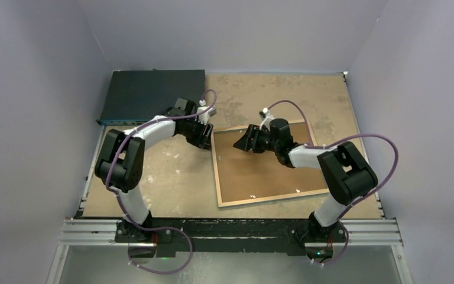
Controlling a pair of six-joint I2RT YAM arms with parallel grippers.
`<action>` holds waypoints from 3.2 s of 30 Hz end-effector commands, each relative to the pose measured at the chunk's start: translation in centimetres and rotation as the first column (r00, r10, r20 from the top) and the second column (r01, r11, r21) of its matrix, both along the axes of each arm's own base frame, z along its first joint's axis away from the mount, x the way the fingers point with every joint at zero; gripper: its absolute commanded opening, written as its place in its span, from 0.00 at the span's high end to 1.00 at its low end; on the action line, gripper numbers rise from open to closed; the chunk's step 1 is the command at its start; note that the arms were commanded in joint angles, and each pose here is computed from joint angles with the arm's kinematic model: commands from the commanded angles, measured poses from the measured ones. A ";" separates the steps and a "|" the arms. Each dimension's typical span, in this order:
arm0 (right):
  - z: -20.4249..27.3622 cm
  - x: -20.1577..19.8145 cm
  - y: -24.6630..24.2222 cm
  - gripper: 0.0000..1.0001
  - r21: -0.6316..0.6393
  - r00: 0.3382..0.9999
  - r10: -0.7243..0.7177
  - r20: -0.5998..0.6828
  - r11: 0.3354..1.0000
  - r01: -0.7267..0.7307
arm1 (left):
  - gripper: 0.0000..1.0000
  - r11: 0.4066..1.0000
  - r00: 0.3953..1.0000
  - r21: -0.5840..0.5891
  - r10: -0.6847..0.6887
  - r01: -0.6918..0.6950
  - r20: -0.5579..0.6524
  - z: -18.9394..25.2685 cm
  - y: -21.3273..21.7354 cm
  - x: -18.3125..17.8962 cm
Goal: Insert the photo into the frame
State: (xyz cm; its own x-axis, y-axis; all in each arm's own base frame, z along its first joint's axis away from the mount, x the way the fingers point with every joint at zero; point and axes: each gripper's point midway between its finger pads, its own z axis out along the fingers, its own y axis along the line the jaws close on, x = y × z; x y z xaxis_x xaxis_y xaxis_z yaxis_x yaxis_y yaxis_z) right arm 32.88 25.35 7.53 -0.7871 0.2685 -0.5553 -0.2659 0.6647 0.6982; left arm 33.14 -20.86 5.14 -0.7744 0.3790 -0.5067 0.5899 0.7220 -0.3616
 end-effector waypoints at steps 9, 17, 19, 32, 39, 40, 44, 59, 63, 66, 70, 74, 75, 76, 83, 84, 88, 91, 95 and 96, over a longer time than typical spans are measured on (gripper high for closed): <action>1.8 -2.1 7.6 0.44 0.147 0.961 0.259 0.096 0.951 -0.271 | 0.75 0.993 0.997 -0.111 0.042 -0.049 -0.059 -1.3 -1.9 0.9; -0.2 -3.6 8.9 0.48 0.154 0.950 0.307 0.053 0.938 -0.311 | 0.81 0.995 0.996 -0.086 0.044 -0.050 -0.077 -2.7 -1.4 0.4; -0.7 -4.1 9.4 0.49 0.150 0.946 0.321 0.044 0.934 -0.324 | 0.83 0.995 0.996 -0.081 0.043 -0.049 -0.081 -2.9 -1.3 0.3; -2.1 -5.2 10.3 0.51 0.131 0.939 0.344 0.019 0.930 -0.344 | 0.92 0.995 0.995 -0.080 0.045 -0.052 -0.089 -3.2 -1.2 -0.1; -2.1 -4.8 10.5 0.52 0.116 0.937 0.350 0.022 0.930 -0.350 | 0.94 0.995 0.995 -0.082 0.044 -0.052 -0.089 -3.2 -1.2 -0.2; -2.0 -4.8 10.5 0.52 0.114 0.935 0.354 0.020 0.928 -0.354 | 0.94 0.995 0.995 -0.084 0.043 -0.050 -0.089 -3.2 -1.2 -0.3; -2.0 -5.1 10.2 0.52 0.099 0.930 0.367 0.010 0.925 -0.366 | 0.95 0.995 0.995 -0.087 0.044 -0.052 -0.086 -3.1 -1.3 -0.3; -3.3 -4.3 9.3 0.52 0.053 0.936 0.353 -0.001 0.934 -0.353 | 0.98 0.995 0.995 -0.090 0.044 -0.052 -0.090 -3.1 -1.2 -0.5; -3.3 -3.8 9.5 0.53 0.047 0.936 0.350 0.016 0.935 -0.351 | 0.99 0.994 0.995 -0.096 0.044 -0.053 -0.088 -2.9 -1.4 -0.5; -3.5 -3.7 9.5 0.53 0.044 0.938 0.347 0.017 0.937 -0.347 | 0.99 0.994 0.995 -0.097 0.044 -0.052 -0.090 -3.0 -1.3 -0.6; -3.8 -3.4 9.6 0.54 0.052 0.942 0.335 0.024 0.940 -0.336 | 0.99 0.994 0.995 -0.096 0.043 -0.052 -0.089 -3.0 -1.3 -0.5; -3.9 -3.7 9.8 0.55 0.075 0.942 0.337 0.016 0.939 -0.337 | 1.00 0.994 0.995 -0.096 0.043 -0.052 -0.089 -3.0 -1.3 -0.5; -3.9 -3.7 9.9 0.55 0.078 0.941 0.338 0.016 0.938 -0.338 | 1.00 0.994 0.995 -0.096 0.043 -0.051 -0.089 -3.0 -1.3 -0.5; -3.9 -3.8 9.8 0.56 0.079 0.941 0.339 0.015 0.938 -0.339 | 1.00 0.994 0.995 -0.097 0.043 -0.051 -0.088 -3.0 -1.3 -0.5; -4.3 -4.2 10.0 0.56 0.089 0.942 0.334 0.004 0.939 -0.333 | 1.00 0.994 0.995 -0.097 0.040 -0.049 -0.088 -3.0 -1.4 -0.5; -4.3 -4.2 10.1 0.57 0.090 0.944 0.330 0.004 0.940 -0.329 | 1.00 0.994 0.995 -0.097 0.040 -0.048 -0.087 -3.0 -1.4 -0.5; -4.2 -4.1 10.3 0.58 0.093 0.951 0.308 0.012 0.947 -0.308 | 1.00 0.994 0.995 -0.094 0.040 -0.049 -0.087 -3.0 -1.3 -0.5; -4.2 -3.9 10.5 0.58 0.088 0.957 0.290 0.018 0.953 -0.291 | 1.00 0.995 0.996 -0.092 0.039 -0.047 -0.085 -2.9 -1.3 -0.5; -3.9 -3.5 10.6 0.59 0.087 0.961 0.275 0.030 0.957 -0.277 | 1.00 0.995 0.996 -0.092 0.039 -0.046 -0.085 -2.9 -1.3 -0.6; -3.9 -3.4 10.7 0.59 0.089 0.962 0.273 0.029 0.957 -0.275 | 1.00 0.995 0.996 -0.091 0.040 -0.047 -0.086 -2.9 -1.2 -0.6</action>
